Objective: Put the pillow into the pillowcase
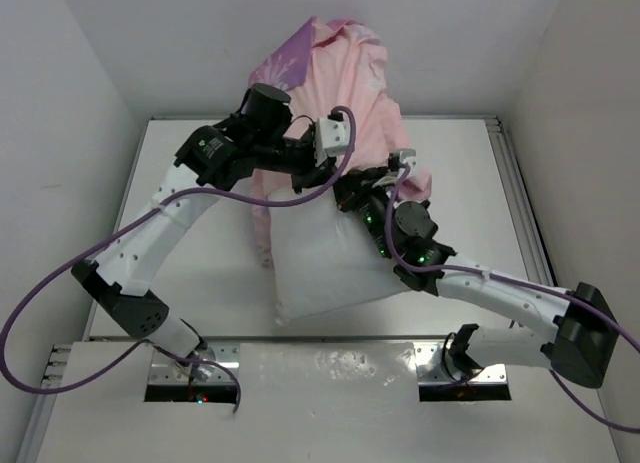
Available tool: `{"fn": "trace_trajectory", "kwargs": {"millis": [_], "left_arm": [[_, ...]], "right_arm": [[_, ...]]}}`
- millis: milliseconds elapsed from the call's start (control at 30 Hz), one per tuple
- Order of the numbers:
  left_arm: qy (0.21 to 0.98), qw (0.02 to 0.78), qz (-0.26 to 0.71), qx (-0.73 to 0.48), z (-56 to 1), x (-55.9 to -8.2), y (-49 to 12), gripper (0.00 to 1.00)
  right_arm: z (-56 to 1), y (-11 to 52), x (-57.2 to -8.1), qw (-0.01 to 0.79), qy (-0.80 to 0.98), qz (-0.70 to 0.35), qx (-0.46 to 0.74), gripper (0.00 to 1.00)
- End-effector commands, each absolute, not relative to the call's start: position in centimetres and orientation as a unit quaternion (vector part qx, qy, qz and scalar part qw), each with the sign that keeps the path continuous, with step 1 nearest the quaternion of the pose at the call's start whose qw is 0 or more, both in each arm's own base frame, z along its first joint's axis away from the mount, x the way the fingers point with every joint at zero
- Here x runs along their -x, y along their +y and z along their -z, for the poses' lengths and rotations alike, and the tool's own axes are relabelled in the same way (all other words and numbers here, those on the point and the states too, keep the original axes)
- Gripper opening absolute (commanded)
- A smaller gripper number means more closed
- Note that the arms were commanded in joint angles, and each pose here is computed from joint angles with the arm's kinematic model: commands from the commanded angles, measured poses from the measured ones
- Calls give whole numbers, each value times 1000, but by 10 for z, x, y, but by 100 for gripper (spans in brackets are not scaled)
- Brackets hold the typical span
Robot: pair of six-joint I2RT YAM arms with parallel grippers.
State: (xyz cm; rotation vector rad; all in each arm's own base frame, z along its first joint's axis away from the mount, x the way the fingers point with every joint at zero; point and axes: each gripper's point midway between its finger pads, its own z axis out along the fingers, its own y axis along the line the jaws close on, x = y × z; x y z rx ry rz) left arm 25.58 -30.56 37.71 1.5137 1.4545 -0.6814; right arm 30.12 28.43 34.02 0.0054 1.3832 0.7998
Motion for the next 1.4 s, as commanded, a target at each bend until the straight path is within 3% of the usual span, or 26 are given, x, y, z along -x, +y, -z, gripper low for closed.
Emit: {"fn": "trace_trajectory", "kwargs": {"millis": [0,133,167,267,333,367,400,500,533,567,600,733,767,800,833,867,900,933,1000,1033,1067,1167,1367], "left_arm": [[589,387,326,-630,-336,-234,-330,0],[538,348,378,-669,-332,-192,-345,0],[526,342,383,-677,-333,-184,-344,0],[538,342,356,-683,-318,-193,-337,0],[568,350,330,-668,-295,-217,-325,2],[595,357,302,-654,-284,-234,-317,9],[624,350,287,-637,-265,-245,-306,29],[682,376,248,-575,-259,-282,-277,69],[694,393,236,-555,-264,-296,-263,73],[699,413,228,-538,-276,-300,-252,81],[715,428,218,-508,-286,-313,-236,98],[778,449,161,-409,-295,-345,-173,100],[792,446,144,-390,-289,-351,-161,100],[810,443,124,-364,-279,-360,-144,99],[832,419,99,-350,-253,-362,-129,90],[842,405,89,-344,-235,-365,-122,73],[848,401,83,-337,-222,-370,-116,43],[860,373,87,-338,-194,-363,-113,37],[869,352,92,-335,-164,-367,-113,45],[872,345,98,-334,-155,-367,-115,55],[880,323,108,-332,-134,-365,-117,72],[884,302,133,-332,-108,-367,-132,89],[878,282,158,-353,-77,-362,-148,95]], "right_arm": [[-378,258,-312,739,539,-378,-140,0],[-336,218,-347,710,556,-332,-278,0],[-307,198,-362,697,586,-277,-308,0],[-270,186,-379,638,622,-280,-356,0],[-239,200,-382,605,685,-275,-297,0],[-230,211,-380,599,717,-266,-239,1],[-206,219,-373,567,761,-250,-194,28],[-162,248,-333,446,853,-269,-30,91],[-163,262,-313,405,862,-301,38,99],[-156,250,-294,368,881,-290,61,99],[-159,248,-280,349,886,-293,90,99],[-208,209,-248,355,887,-245,163,99],[-222,190,-247,377,886,-233,140,87],[-227,175,-252,393,886,-221,108,57],[-227,163,-256,396,890,-215,62,6],[-225,136,-269,403,893,-199,7,0],[-215,123,-276,387,900,-197,-33,0],[-207,98,-288,382,901,-188,-88,19],[-175,87,-296,340,906,-213,-137,65],[-171,70,-312,354,891,-221,-181,73],[-160,67,-315,351,889,-221,-193,79],[-115,42,-323,337,895,-185,-227,82],[-34,67,-298,230,939,-200,-161,88]]}}
